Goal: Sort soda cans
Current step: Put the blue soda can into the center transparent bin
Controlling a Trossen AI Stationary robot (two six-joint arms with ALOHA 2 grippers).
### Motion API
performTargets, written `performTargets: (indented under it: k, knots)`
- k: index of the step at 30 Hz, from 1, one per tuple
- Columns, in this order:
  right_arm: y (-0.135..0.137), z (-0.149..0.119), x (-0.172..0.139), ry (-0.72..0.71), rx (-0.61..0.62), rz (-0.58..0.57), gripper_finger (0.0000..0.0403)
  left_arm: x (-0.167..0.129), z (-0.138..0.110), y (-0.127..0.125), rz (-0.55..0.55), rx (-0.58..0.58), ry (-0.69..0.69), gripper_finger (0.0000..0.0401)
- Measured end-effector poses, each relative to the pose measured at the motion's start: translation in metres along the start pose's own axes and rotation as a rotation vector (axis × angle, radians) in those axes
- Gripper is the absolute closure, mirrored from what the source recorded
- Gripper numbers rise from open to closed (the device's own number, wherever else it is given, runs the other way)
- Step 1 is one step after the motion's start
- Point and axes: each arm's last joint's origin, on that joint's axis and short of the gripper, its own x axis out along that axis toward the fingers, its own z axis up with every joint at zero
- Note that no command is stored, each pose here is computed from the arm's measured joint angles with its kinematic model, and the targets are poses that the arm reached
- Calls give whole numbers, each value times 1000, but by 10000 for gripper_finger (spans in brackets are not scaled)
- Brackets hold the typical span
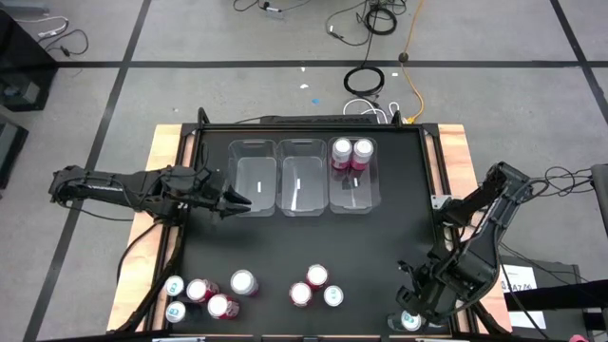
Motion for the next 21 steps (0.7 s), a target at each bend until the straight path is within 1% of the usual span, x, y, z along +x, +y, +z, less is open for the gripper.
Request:
performTargets:
  k: [3,7,10,16,21]
  knots:
    - [4,-4,3,11,4,8,12,0,-1,-4,-5,15,2,319]
    - [11,-11,15,70,-7,-29,12,0,-2,-7,-13,22,5,339]
    - [19,-17,26,111,-31,-36,12,0,-3,-9,-23,25,8,350]
    - [34,-22,39,119,-57,17,12,0,-3,-10,-27,27,10,358]
    - [36,-22,42,119,-64,25,12,0,-3,-9,-27,27,10,359]
